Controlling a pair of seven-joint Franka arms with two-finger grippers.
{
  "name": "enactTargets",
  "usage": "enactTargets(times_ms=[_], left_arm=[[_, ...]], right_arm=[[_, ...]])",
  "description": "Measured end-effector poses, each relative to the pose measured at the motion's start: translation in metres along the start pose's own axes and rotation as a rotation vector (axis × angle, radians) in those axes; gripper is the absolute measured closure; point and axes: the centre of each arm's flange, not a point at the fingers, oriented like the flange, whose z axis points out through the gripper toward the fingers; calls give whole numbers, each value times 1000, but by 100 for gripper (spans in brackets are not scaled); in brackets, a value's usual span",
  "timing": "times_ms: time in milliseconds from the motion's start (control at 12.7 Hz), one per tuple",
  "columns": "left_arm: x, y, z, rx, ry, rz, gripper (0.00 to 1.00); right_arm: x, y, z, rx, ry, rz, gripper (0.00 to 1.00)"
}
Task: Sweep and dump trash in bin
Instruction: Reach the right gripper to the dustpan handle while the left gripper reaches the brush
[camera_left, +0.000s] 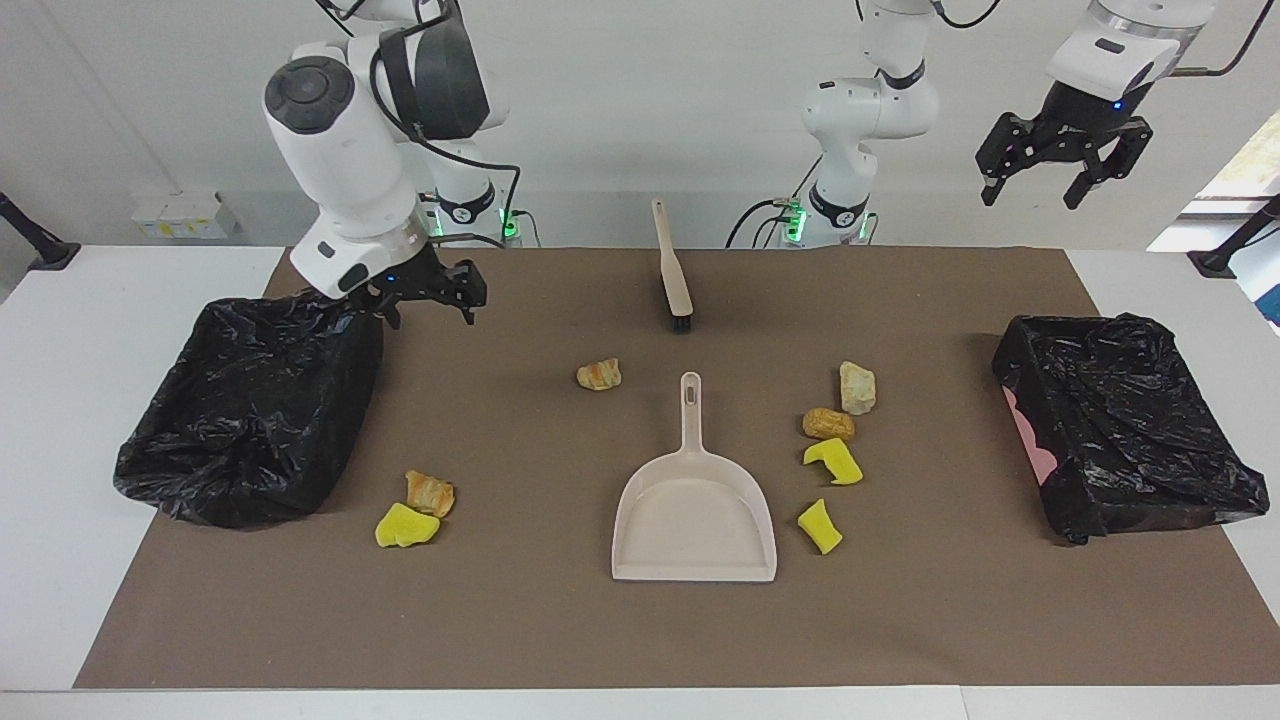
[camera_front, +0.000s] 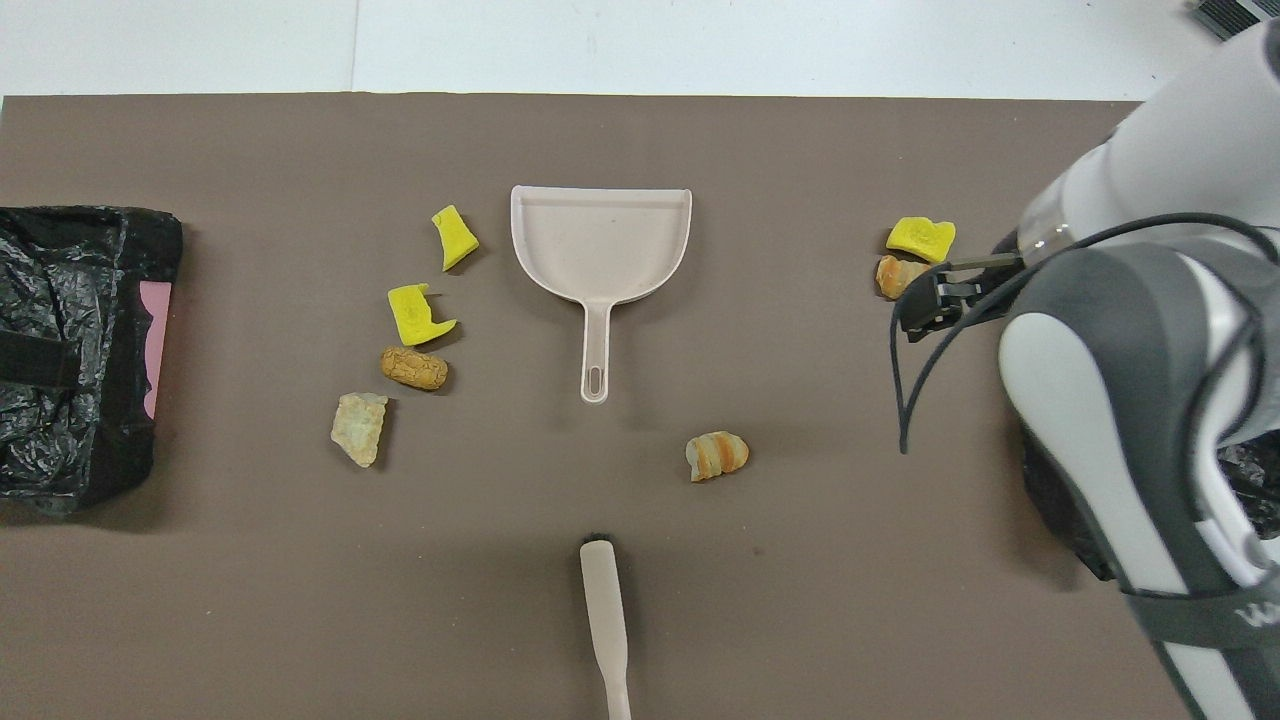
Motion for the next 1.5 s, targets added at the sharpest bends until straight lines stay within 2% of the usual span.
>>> enactTargets(times_ms=[158,316,553,791,1028,1344,1423,1502], left_arm=[[0,0,0,0,0,0,0],[0,3,0,-1,-1,6,0],[-13,34,13,-37,-31,48,0],[-53,102,43,-37,-61,60,0],[-106,171,87,-25,-58,65,0],[-158,251,159,-18,-54,43,0],[-170,267,175,-17,-52,43,0],[-180,280,187,-17,-49,43,0]], right_arm=[[14,-49,31,5,10,38,0],[20,-99,53,43,38,56,0],[24,-158,82,64,59,91,0],[35,-221,107,79,73,129,0],[47,-269,146,85,74,142,0],[46,-297,181,78,62,135,0],[45,-298,183,76,60,134,6],[45,-298,183,76,61,134,6]])
